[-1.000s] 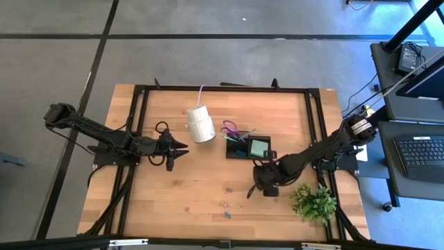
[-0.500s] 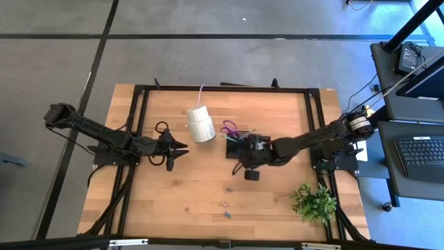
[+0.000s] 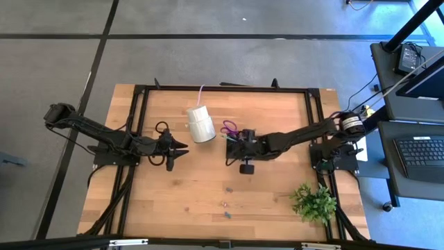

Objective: Pick and place office supplies into organizer
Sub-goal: Put the top blue binder clip into the black desk organizer

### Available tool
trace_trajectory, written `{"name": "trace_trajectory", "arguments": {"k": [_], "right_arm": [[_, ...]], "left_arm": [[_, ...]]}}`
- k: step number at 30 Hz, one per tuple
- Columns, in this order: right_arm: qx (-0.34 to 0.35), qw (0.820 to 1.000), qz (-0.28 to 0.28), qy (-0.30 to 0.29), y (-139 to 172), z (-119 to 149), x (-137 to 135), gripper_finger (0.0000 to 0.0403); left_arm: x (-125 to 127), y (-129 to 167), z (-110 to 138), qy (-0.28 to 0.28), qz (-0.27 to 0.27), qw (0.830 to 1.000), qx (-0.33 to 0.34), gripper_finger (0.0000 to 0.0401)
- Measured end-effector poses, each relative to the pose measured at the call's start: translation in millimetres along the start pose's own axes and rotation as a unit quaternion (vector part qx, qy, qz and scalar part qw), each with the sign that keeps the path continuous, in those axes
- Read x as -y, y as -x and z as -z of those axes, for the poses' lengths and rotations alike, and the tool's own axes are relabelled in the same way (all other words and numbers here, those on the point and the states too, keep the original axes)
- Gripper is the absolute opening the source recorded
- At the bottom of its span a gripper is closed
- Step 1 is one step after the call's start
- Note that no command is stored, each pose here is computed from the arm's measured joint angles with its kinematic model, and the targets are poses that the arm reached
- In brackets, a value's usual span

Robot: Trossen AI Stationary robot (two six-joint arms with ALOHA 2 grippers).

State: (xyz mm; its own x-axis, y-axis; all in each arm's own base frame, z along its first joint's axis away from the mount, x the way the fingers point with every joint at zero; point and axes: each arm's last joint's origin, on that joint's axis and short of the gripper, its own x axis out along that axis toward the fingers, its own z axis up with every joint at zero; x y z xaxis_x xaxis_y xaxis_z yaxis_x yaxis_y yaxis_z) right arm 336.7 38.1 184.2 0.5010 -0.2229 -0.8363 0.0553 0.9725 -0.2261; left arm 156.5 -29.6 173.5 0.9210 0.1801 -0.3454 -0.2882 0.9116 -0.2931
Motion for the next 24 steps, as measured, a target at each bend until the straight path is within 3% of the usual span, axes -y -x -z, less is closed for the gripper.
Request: {"name": "trace_trajectory", "arguments": {"k": [10, 24], "right_arm": [[-0.037, 0.999, 0.002, 0.016, -25.5, 8.0, -7.4, 0.0068], [-0.039, 0.999, 0.012, 0.016, -26.3, 8.5, -7.1, 0.0074]], "left_arm": [[-0.3, 0.0, 0.6, -0.001, -0.001, 1.000, -0.003, 0.0116], [-0.6, 0.0, 1.2, -0.002, -0.003, 1.000, -0.006, 0.0116]]}}
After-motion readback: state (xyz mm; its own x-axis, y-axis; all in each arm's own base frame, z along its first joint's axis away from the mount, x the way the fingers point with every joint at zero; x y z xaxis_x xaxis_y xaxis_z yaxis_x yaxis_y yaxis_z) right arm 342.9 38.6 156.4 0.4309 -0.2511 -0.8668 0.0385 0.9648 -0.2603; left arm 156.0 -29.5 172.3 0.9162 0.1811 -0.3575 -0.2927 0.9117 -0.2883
